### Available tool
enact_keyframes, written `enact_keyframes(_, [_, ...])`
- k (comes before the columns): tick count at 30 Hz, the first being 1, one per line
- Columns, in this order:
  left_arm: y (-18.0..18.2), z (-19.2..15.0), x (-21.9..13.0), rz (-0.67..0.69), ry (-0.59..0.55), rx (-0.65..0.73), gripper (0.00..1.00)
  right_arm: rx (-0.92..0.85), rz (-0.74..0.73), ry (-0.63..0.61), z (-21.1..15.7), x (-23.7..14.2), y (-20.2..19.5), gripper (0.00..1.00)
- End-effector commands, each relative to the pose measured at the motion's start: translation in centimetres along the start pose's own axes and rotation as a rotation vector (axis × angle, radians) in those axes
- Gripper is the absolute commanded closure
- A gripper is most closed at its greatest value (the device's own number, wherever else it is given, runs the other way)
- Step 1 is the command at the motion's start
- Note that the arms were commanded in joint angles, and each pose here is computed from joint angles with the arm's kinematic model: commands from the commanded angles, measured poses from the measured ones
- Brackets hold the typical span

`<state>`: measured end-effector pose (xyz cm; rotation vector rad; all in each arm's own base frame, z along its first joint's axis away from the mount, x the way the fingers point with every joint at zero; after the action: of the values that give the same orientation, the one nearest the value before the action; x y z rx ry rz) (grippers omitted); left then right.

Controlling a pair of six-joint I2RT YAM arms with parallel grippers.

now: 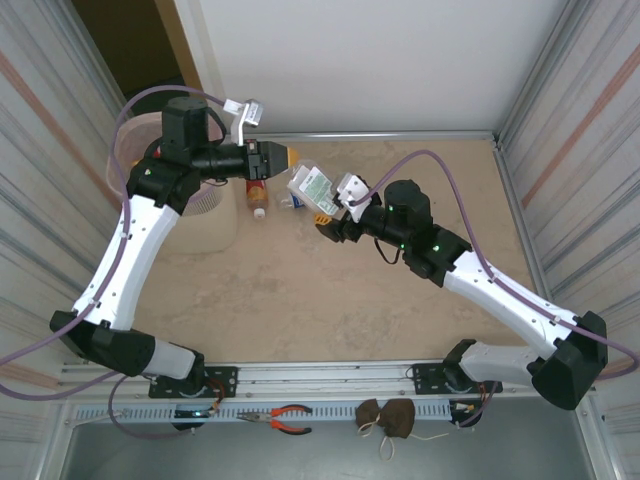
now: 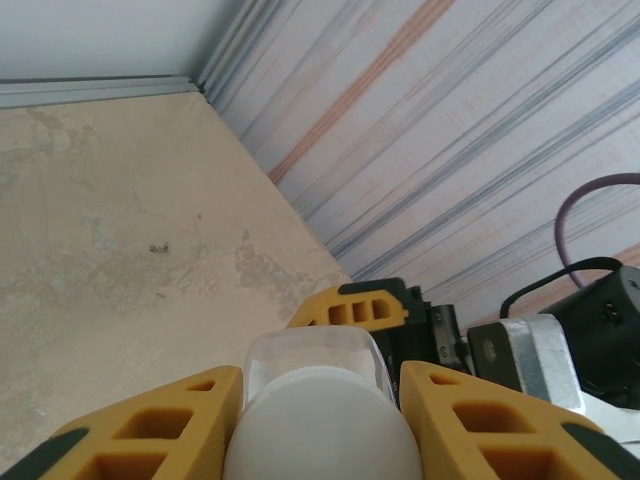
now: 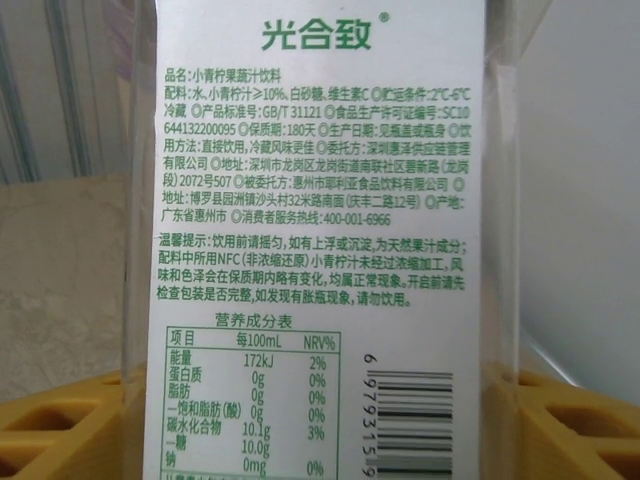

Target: Put the plastic bottles in the bin

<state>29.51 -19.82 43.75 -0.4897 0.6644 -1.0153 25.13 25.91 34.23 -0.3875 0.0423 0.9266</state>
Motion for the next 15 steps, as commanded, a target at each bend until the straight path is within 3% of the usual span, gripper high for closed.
enact_keyframes(1, [-1.1,1.2,-1.3,0.034,-0.056,0.083,0.75,0.021,-0.031,-0.057,2.1,-1.4,-0.5,0.19])
enact_keyframes(8, [1.2,3.5,-5.1,0.139,-0.162,0.056,0.78,0.025,-0.070,-0.062,2.5,-2.6,-0.9,0.15])
enact_keyframes(15, [5.4,6.8,-12.1,0.314,-0.349,-0.002,0.79,0.022,-0.093,-0.062,2.6,-3.7,-1.1,0.14])
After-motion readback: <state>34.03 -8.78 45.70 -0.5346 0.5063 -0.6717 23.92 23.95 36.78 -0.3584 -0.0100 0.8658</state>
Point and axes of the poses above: each hand's point on the last joint's axis, 136 mm out from that joint toward the fingers, its own x axis out along the fingers, its own y axis along the line the jaws close on, z = x × y, the point moved 5 cm from there along -x, back along the fingers, and after that the axes turned 4 degrees about -x, right-handed, at the moved point
